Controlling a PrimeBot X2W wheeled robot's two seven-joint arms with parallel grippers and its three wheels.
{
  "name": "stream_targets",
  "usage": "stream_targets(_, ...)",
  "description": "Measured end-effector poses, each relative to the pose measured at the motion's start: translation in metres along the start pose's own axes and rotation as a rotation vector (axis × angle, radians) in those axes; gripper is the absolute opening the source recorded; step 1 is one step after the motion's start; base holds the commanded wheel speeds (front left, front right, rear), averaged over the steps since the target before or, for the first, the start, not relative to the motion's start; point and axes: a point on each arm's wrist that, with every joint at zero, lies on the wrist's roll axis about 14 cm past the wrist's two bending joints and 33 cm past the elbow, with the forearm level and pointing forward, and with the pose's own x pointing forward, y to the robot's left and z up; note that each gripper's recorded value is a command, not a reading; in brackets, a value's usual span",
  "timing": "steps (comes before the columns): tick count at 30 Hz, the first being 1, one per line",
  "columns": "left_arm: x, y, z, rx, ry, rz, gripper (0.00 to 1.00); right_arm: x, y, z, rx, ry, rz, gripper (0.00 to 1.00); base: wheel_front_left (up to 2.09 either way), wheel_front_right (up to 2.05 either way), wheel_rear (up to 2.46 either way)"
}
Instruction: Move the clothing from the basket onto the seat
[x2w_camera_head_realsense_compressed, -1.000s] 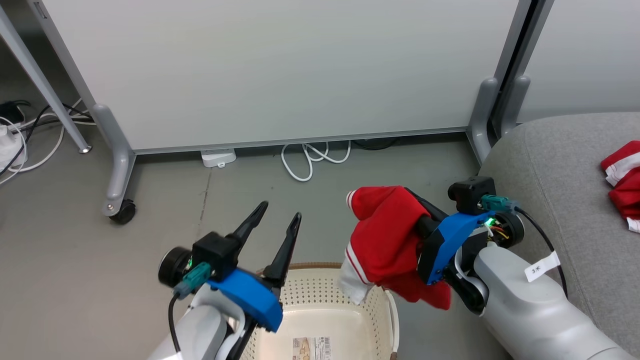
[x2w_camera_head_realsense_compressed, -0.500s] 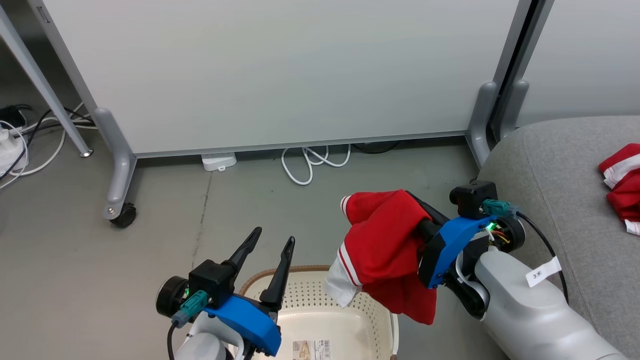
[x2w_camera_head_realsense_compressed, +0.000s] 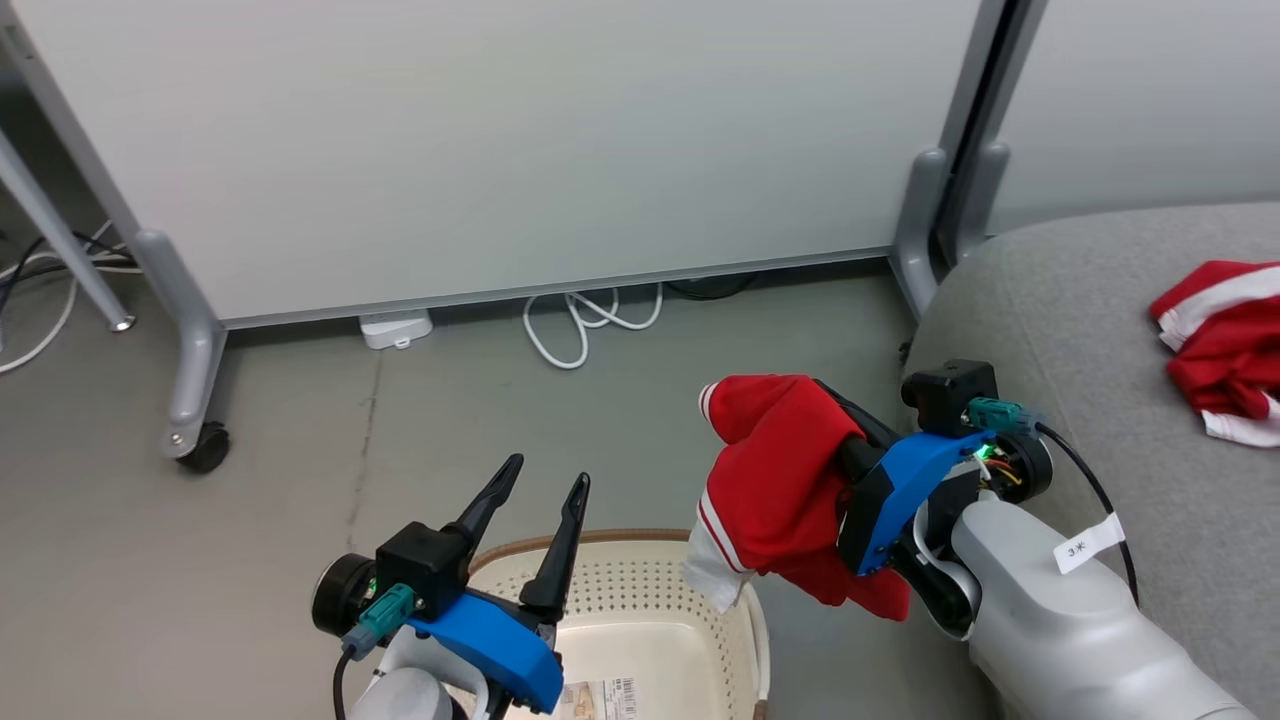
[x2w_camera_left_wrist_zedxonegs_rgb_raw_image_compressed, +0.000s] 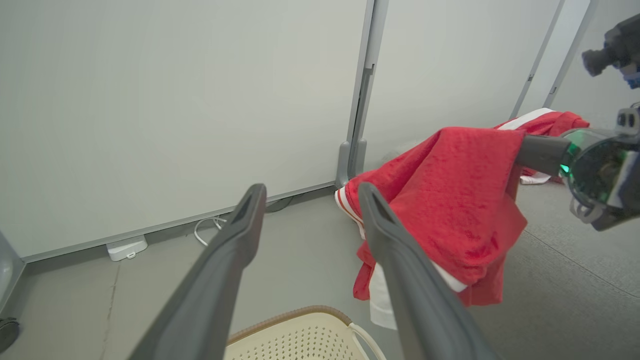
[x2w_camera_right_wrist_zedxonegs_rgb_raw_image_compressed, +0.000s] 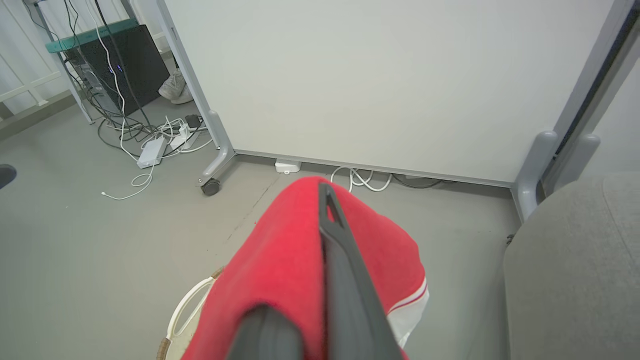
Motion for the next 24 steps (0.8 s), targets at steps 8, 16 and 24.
stream_targets(8,0.021,-0.026,-0.006,-0.007,0.017,-0.096,1.0,-0.022,-0.032,-0.001,0.007,-0.007,-0.09,0.0,0.0,0.0,0.0)
stream_targets(16,0.043,-0.059,-0.011,-0.013,0.032,-0.21,1.0,-0.056,-0.072,-0.001,0.025,-0.024,-0.213,0.0,0.0,0.0,0.0)
stream_targets(24,0.061,-0.097,-0.019,-0.015,0.053,-0.33,1.0,-0.098,-0.109,0.0,0.043,-0.047,-0.346,0.0,0.0,0.0,0.0)
